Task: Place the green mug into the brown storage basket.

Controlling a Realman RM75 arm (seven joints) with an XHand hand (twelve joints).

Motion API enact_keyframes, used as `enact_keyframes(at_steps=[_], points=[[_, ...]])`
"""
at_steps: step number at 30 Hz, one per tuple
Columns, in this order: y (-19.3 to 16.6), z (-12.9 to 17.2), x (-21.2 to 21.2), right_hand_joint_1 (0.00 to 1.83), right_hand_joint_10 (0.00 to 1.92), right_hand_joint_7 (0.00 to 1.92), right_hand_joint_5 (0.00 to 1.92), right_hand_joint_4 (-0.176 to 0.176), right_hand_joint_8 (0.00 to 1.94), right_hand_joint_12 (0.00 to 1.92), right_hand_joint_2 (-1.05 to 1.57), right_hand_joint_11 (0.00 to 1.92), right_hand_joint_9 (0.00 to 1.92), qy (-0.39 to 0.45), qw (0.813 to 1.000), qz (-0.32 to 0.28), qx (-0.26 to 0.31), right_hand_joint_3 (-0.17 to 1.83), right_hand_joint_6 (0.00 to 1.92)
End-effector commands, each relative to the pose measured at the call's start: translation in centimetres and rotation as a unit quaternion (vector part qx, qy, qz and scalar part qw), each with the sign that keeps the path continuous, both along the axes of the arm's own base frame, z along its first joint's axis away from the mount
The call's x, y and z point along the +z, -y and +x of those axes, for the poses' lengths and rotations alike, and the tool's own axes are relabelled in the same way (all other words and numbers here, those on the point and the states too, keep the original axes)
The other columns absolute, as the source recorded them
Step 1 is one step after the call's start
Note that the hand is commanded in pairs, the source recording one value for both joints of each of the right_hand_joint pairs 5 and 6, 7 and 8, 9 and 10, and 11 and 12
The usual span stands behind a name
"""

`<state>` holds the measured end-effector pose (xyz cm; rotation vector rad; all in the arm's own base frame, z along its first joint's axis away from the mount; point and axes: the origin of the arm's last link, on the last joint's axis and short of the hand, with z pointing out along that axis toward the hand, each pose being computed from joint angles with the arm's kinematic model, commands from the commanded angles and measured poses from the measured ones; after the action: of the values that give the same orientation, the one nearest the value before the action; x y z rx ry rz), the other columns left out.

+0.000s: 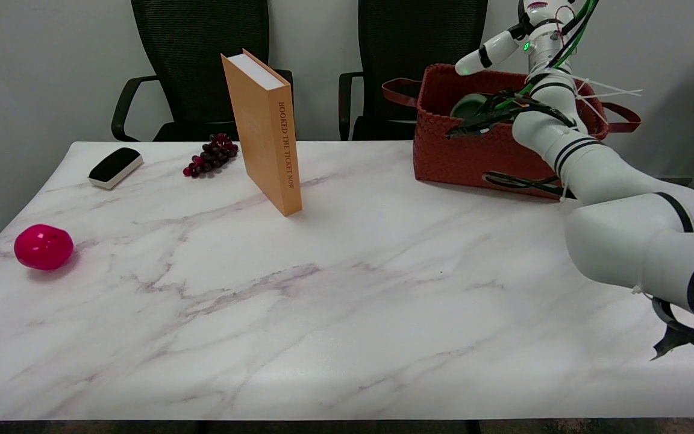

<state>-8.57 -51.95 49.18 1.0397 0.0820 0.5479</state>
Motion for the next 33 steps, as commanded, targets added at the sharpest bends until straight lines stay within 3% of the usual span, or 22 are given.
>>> enact_keyframes(at_steps=[1,7,9,12,14,21,26,29,33], points=[[0.0,-0.5,-0.1,1.00,0.00,0.00,0.00,0.000,0.00,0.00,-0.44,0.00,0.00,-0.044,0.998,-0.016,-0.032,0.34,0.00],[-0.9,-0.8,0.1,0.89,0.00,0.00,0.00,0.000,0.00,0.00,-0.38,0.00,0.00,-0.027,1.000,-0.012,-0.006,0.09,0.00],[-1.6,-0.2,0.2,0.87,0.00,0.00,0.00,0.000,0.00,0.00,-0.38,0.00,0.00,-0.006,1.000,0.002,0.025,0.10,0.00],[-2.6,-0.3,0.5,0.79,0.00,0.00,0.00,0.000,0.00,0.00,-0.27,0.00,0.00,0.037,0.997,0.026,0.065,-0.16,0.00],[-3.4,-1.0,1.1,0.76,0.00,0.00,0.00,0.000,0.00,0.00,-0.24,0.00,0.00,0.081,0.992,0.041,0.090,-0.17,0.00],[-6.7,-1.5,0.8,0.66,0.00,0.00,0.00,0.000,0.00,0.00,-0.13,0.00,0.00,0.209,0.949,0.137,0.192,-0.17,0.00],[-9.6,-3.3,-0.9,0.50,0.00,0.00,0.00,0.000,0.00,0.00,0.10,0.00,0.00,0.307,0.900,0.203,0.233,-0.17,0.00],[-10.9,-3.2,-2.9,0.32,0.00,0.00,0.00,0.000,0.00,0.00,0.43,0.00,0.00,0.317,0.885,0.240,0.241,-0.17,0.00],[-12.7,-3.0,-5.5,0.27,0.00,0.00,0.00,0.000,0.00,0.00,0.53,0.00,0.00,0.306,0.878,0.279,0.242,-0.17,0.00]])
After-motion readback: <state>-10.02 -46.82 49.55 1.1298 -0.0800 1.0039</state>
